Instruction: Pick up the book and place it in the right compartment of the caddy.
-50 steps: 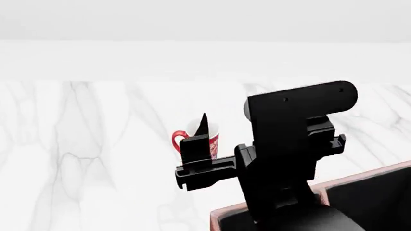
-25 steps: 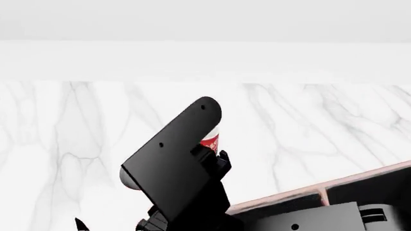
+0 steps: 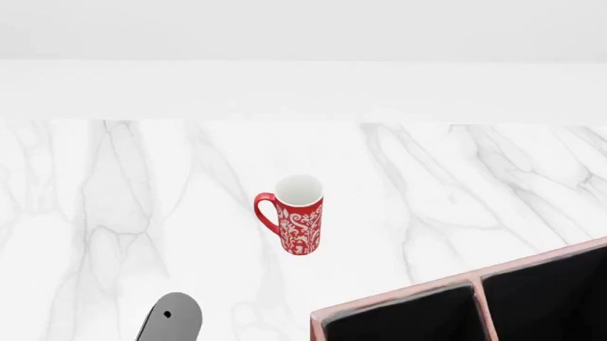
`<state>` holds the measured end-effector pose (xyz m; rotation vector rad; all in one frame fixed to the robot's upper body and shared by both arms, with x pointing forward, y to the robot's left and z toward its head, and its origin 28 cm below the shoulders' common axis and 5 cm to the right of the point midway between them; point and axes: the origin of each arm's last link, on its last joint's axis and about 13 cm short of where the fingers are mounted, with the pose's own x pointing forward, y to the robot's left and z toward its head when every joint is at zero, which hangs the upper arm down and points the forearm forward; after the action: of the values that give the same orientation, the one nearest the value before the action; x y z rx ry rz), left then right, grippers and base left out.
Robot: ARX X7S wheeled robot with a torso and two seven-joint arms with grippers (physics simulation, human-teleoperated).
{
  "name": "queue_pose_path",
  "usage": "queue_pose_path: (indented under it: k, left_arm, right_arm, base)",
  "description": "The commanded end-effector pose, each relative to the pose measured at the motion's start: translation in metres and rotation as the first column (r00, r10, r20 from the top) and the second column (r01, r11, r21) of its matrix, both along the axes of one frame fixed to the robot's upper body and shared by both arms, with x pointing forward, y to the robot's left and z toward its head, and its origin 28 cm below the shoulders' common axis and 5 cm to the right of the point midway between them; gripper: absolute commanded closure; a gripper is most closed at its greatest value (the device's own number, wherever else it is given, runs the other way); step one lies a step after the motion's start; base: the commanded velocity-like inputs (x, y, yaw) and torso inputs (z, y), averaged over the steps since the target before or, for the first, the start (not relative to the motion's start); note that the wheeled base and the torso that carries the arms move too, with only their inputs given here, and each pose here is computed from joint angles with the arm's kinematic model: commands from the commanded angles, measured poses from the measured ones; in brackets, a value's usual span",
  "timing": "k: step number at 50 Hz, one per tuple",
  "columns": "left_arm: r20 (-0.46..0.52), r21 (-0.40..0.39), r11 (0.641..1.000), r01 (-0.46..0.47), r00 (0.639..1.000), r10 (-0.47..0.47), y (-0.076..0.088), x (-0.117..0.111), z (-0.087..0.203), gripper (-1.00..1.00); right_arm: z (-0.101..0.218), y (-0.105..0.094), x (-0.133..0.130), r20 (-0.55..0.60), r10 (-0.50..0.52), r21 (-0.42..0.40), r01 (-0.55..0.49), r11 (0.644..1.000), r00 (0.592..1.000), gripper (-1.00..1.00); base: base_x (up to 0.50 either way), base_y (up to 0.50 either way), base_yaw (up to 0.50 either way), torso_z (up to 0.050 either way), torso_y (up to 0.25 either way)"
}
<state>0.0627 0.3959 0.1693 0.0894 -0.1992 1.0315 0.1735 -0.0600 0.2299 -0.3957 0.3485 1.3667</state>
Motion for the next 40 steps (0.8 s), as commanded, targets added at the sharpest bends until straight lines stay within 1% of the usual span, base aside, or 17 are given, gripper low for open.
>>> queue_pose_path:
  k: [1, 2, 4, 5, 6, 12, 14, 15, 17, 23, 40]
  left_arm:
    - [-0.008, -0.012, 1.000, -0.012, 1.000, 0.012, 0.000, -0.006, -0.003, -1.00]
    - [-0.007, -0.013, 1.000, -0.013, 1.000, 0.013, -0.001, -0.005, -0.003, -1.00]
    - [-0.007, -0.014, 1.000, -0.012, 1.000, 0.012, -0.001, -0.005, -0.004, -1.00]
    - [-0.011, -0.013, 1.000, -0.013, 1.000, 0.013, -0.001, -0.005, -0.005, -1.00]
    - [-0.010, -0.015, 1.000, -0.013, 1.000, 0.013, 0.000, -0.005, -0.004, -1.00]
    - [-0.009, -0.014, 1.000, -0.014, 1.000, 0.014, 0.000, -0.006, -0.004, -1.00]
    - [-0.009, -0.013, 1.000, -0.014, 1.000, 0.014, 0.000, -0.005, -0.004, -1.00]
    - [-0.008, -0.015, 1.000, -0.013, 1.000, 0.013, 0.000, -0.006, -0.004, -1.00]
    - [-0.008, -0.015, 1.000, -0.014, 1.000, 0.014, 0.000, -0.006, -0.004, -1.00]
    - [-0.012, -0.015, 1.000, -0.010, 1.000, 0.010, -0.001, -0.004, -0.005, -1.00]
    - [-0.022, -0.017, 1.000, -0.007, 1.000, 0.007, -0.001, -0.002, -0.008, -1.00]
  right_arm:
    - [-0.004, 0.001, 0.002, 0.026, 0.035, -0.027, -0.034, 0.999, 0.999, -1.00]
    - [-0.005, 0.001, 0.003, 0.026, 0.054, -0.030, -0.053, 0.998, 0.998, -1.00]
    - [-0.006, 0.000, 0.004, 0.026, 0.054, -0.034, -0.053, 0.998, 0.998, -1.00]
    - [-0.009, 0.000, 0.007, 0.062, 0.005, -0.066, -0.001, 0.998, 0.998, -1.00]
    - [-0.012, 0.000, 0.009, 0.048, 0.024, -0.061, -0.021, 0.998, 0.999, -1.00]
    - [-0.019, -0.002, 0.013, 0.085, -0.004, -0.081, 0.011, 0.997, 0.996, -1.00]
    - [-0.020, -0.002, 0.014, 0.095, -0.008, -0.076, 0.015, 0.997, 0.995, -1.00]
    - [-0.022, -0.003, 0.016, 0.096, -0.029, -0.081, 0.037, 0.996, 0.995, -1.00]
    - [-0.024, -0.003, 0.017, 0.113, -0.036, -0.086, 0.046, 0.995, 0.993, -1.00]
    - [-0.027, -0.003, 0.018, 0.131, -0.013, -0.099, 0.026, 0.995, 0.991, -1.00]
    - [-0.028, 0.003, 0.023, 0.122, 0.002, -0.072, 0.006, 0.997, 0.993, -1.00]
  base:
    - [0.00, 0.00, 0.00, 0.000, 0.000]
    - [0.00, 0.00, 0.00, 0.000, 0.000]
    - [0.00, 0.00, 0.00, 0.000, 0.000]
    - [0.00, 0.00, 0.00, 0.000, 0.000]
    - [0.00, 0.00, 0.00, 0.000, 0.000]
    - [0.00, 0.00, 0.00, 0.000, 0.000]
    - [0.00, 0.00, 0.00, 0.000, 0.000]
    - [0.00, 0.00, 0.00, 0.000, 0.000]
    - [0.00, 0.00, 0.00, 0.000, 0.000]
    - [0.00, 0.00, 0.00, 0.000, 0.000]
    - [0.00, 0.00, 0.00, 0.000, 0.000]
